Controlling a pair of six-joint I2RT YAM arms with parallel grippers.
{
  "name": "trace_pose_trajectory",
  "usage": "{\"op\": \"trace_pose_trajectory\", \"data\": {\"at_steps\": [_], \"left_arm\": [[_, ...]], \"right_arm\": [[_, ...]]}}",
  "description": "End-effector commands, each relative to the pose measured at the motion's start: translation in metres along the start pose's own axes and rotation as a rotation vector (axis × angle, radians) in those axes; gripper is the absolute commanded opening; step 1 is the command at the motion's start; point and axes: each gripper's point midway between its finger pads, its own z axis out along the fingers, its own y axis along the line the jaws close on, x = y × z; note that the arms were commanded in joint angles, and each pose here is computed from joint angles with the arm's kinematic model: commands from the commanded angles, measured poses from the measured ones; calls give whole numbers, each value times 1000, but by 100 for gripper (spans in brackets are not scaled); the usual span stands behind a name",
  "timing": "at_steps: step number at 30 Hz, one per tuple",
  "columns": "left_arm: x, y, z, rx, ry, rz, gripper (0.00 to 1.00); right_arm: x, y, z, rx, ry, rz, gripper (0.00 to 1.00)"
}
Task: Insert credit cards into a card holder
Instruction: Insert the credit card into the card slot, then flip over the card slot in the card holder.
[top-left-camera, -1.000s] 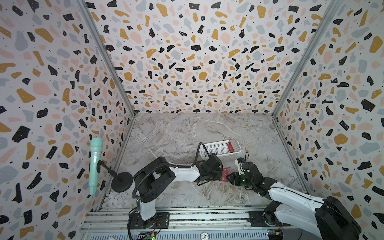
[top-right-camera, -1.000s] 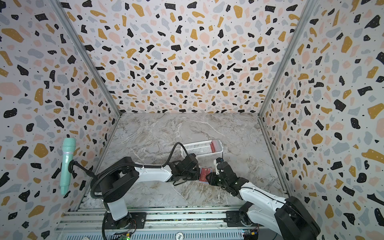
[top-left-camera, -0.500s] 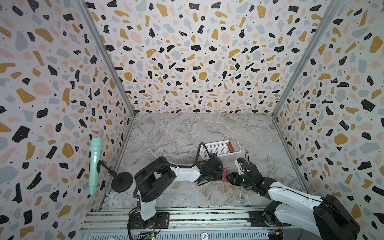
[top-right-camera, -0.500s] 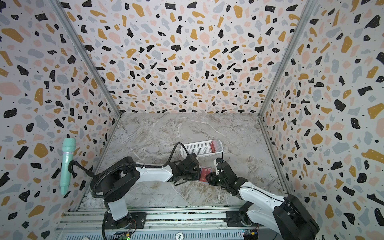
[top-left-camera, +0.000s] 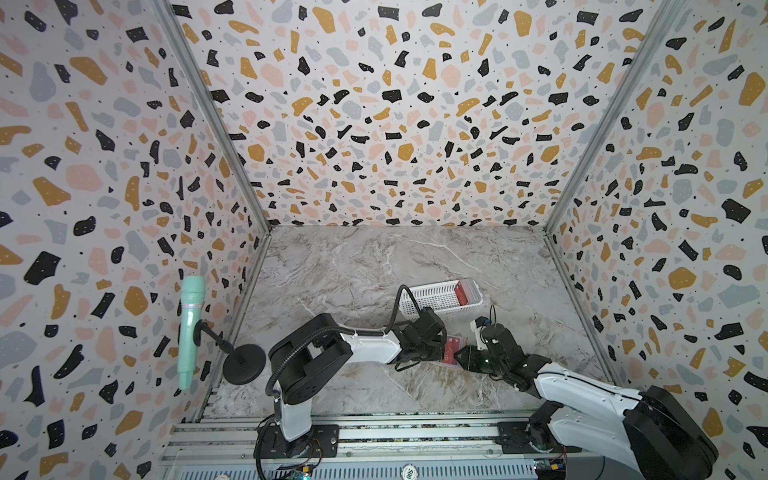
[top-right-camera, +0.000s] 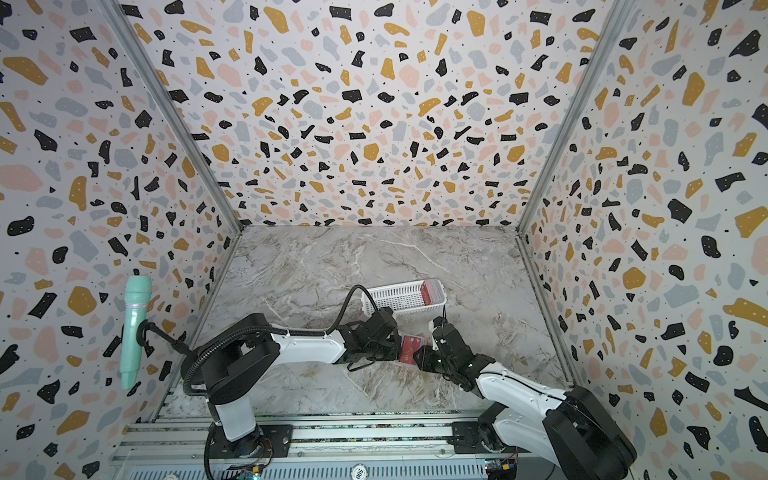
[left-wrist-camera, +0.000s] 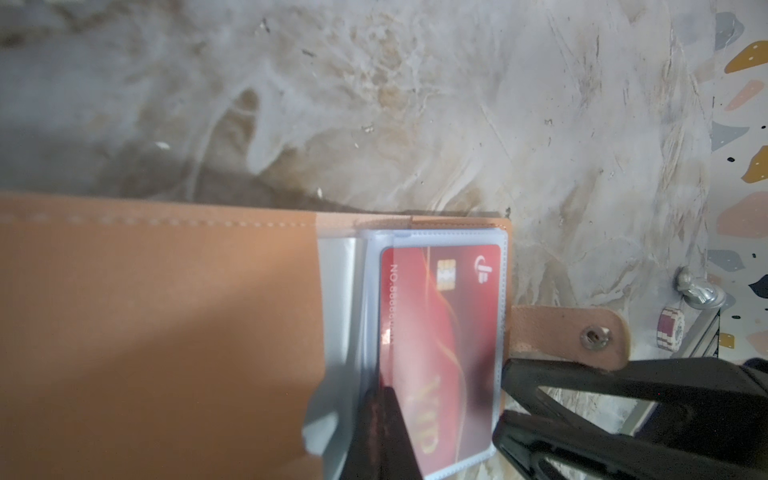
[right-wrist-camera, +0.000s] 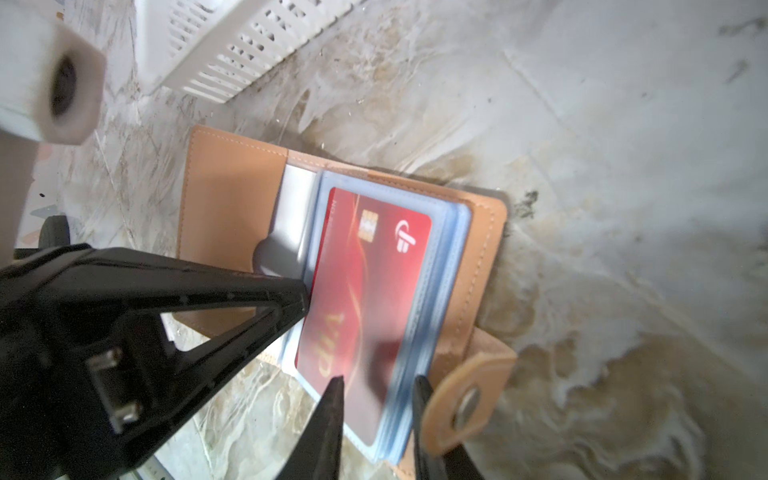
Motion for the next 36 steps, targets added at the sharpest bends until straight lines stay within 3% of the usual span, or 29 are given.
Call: {"op": "trace_pose_trajectory", "data": {"at_steps": [1, 24, 36], "left_arm": [[21, 24, 8, -79, 62, -8, 0], [23, 26, 8, -73, 64, -21, 0], [23, 19, 8, -45, 68, -22, 0]], "right_arm": [[-2, 3, 1, -16, -5, 3, 30], [1, -3, 4, 9, 7, 27, 30], [-9, 14, -1, -70, -35, -4, 28]]}}
